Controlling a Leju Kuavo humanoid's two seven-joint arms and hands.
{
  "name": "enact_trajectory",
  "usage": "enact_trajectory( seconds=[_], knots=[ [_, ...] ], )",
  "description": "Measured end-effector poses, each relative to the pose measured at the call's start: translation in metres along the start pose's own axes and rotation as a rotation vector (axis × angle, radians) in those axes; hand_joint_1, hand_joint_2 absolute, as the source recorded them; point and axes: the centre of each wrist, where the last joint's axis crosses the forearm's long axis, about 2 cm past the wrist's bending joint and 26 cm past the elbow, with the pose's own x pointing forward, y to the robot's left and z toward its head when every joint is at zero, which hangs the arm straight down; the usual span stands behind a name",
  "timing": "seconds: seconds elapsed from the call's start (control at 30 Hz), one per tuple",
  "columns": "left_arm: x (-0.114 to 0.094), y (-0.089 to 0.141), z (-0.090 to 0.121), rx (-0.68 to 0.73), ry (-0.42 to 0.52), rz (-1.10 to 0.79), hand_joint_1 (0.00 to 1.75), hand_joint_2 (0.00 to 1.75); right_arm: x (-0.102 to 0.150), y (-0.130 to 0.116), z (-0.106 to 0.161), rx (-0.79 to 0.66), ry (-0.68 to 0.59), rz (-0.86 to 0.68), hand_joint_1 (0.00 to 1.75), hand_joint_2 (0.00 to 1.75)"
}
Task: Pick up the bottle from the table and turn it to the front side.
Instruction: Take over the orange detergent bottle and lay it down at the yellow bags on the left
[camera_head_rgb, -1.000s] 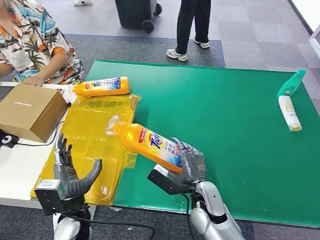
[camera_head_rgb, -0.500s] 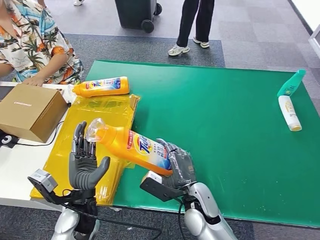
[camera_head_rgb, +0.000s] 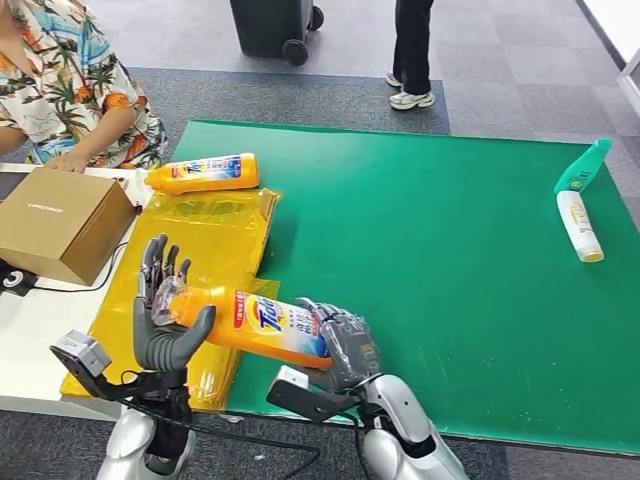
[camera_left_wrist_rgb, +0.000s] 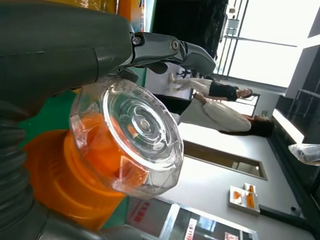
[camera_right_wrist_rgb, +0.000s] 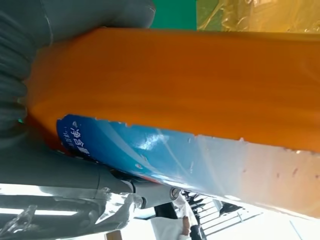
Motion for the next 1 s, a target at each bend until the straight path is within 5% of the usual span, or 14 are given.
enact_trajectory(
  seconds=[0.27, 0.4, 1.0],
  knots=[
    [-0.002, -0.002, 0.001, -0.012, 0.039, 0.011, 0.00, 1.75, -0.003, 0.001, 0.006, -0.067, -0.075, -0.002, 1.75, 1.75],
    [-0.003, -0.003, 0.002, -0.017, 0.052, 0.028, 1.75, 1.75, -0.006, 0.001, 0.012, -0.106, -0.099, -0.001, 1.75, 1.75],
    [-0.004, -0.009, 0.002, -0.022, 0.058, 0.103, 1.75, 1.75, -0.012, 0.001, 0.019, -0.135, -0.148, -0.019, 1.75, 1.75]
  ],
)
